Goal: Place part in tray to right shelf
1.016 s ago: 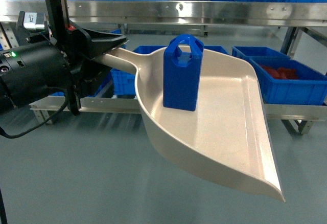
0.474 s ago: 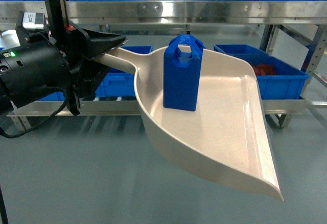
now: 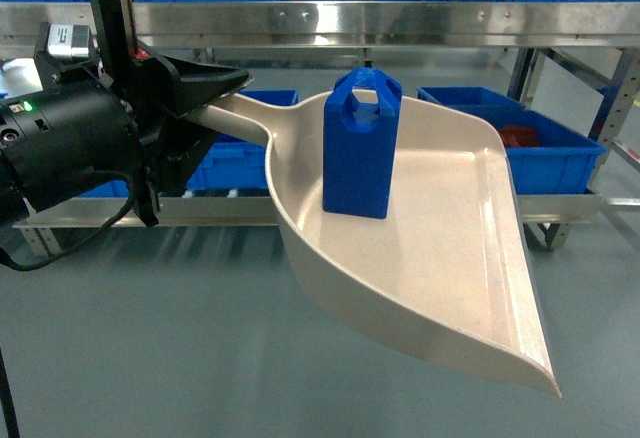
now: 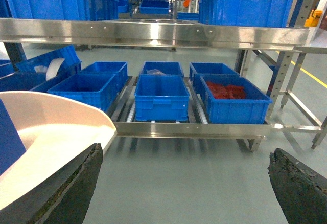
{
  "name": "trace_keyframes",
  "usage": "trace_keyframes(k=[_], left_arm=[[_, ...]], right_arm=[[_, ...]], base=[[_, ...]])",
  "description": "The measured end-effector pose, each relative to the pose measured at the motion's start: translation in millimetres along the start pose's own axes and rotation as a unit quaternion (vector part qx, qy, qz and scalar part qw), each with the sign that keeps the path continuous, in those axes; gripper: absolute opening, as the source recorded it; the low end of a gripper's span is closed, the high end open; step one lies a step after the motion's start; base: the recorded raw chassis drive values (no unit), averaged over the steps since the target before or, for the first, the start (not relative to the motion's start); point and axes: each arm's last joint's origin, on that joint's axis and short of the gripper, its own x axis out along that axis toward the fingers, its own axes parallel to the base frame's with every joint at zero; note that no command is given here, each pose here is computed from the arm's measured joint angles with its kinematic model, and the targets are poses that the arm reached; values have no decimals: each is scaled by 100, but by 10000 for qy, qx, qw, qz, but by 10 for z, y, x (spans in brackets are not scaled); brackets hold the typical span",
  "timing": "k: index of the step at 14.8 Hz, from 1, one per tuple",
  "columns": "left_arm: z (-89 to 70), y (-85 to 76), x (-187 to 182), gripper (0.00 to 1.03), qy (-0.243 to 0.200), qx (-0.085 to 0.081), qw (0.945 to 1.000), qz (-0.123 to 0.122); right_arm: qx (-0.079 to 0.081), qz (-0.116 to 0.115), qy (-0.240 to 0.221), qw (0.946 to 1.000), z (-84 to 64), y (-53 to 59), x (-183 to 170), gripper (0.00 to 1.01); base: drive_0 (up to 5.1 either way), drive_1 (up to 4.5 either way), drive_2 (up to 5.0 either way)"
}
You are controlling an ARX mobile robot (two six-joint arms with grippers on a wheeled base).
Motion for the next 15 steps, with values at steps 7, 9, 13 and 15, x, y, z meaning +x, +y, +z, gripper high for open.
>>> trace_keyframes(k=[7, 9, 13, 15], left_arm=[[0, 0, 0, 15, 2, -1, 10000, 1], [0, 0, 0, 15, 6, -3, 10000, 0], [0, 0, 0, 15, 2, 0, 10000, -1], [0, 0, 0, 15, 2, -2, 10000, -1]], right_arm=[[1, 0, -6, 10000, 1, 0, 0, 98], [0, -2, 2, 10000, 0, 0, 0, 98], [-3, 0, 6, 10000, -1, 0, 0, 98], [0, -2, -2, 10000, 0, 0, 0, 98]], base=[[0, 0, 0], [0, 0, 0], [0, 0, 0], [0, 0, 0]])
